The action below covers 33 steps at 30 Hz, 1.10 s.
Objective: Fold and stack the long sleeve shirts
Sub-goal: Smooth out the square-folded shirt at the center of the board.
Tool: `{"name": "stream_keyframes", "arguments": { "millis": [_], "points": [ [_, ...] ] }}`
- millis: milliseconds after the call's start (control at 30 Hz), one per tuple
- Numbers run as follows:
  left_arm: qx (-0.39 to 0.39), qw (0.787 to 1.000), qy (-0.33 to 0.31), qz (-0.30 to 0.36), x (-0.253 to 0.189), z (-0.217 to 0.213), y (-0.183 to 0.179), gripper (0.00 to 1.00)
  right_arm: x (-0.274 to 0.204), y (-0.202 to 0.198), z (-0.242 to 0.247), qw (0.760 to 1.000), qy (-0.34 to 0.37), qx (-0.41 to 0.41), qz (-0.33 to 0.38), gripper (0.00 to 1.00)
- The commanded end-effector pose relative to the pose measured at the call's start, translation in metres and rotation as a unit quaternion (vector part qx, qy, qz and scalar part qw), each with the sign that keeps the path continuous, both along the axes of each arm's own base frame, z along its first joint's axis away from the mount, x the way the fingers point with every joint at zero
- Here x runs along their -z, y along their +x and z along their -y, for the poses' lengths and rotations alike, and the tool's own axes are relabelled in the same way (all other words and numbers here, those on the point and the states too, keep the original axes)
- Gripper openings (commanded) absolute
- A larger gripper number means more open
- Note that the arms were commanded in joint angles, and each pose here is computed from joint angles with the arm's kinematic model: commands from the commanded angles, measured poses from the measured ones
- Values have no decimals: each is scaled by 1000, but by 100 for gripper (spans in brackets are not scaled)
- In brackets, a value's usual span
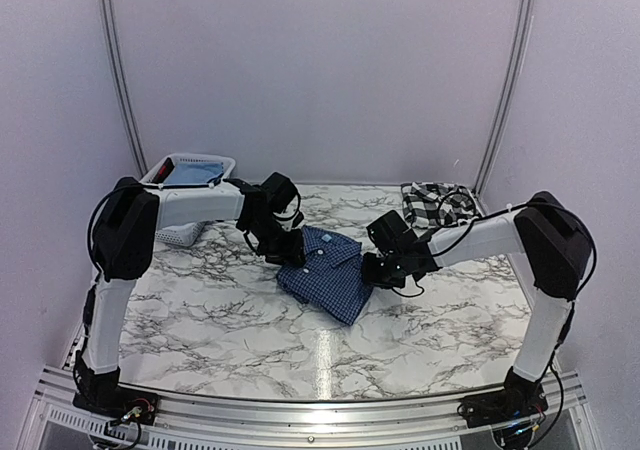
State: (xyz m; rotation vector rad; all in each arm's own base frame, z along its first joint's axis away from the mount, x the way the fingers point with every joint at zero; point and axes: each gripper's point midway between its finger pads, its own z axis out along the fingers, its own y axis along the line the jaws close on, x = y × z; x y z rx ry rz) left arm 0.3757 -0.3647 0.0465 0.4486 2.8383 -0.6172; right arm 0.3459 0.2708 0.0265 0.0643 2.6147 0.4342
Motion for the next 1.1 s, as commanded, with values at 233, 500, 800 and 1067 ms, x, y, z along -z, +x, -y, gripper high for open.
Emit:
{"name": "stream_keyframes", "arguments": {
  "millis": [233, 500, 800, 1067],
  "points": [
    [-84, 992, -32, 89, -96, -30, -9, 0, -54, 1, -65, 995, -7, -93, 16, 0],
    [-108, 986, 20, 122, -144, -53, -48, 1, -107, -5, -93, 986, 7, -162, 42, 0],
    [-116, 985, 64, 107, -104, -34, -46, 83, -33, 14, 73, 988, -119, -99, -24, 42],
    [-144, 981, 79, 104, -85, -66, -27, 82, -63, 11, 70, 994, -81, -75, 12, 61]
  ]
}}
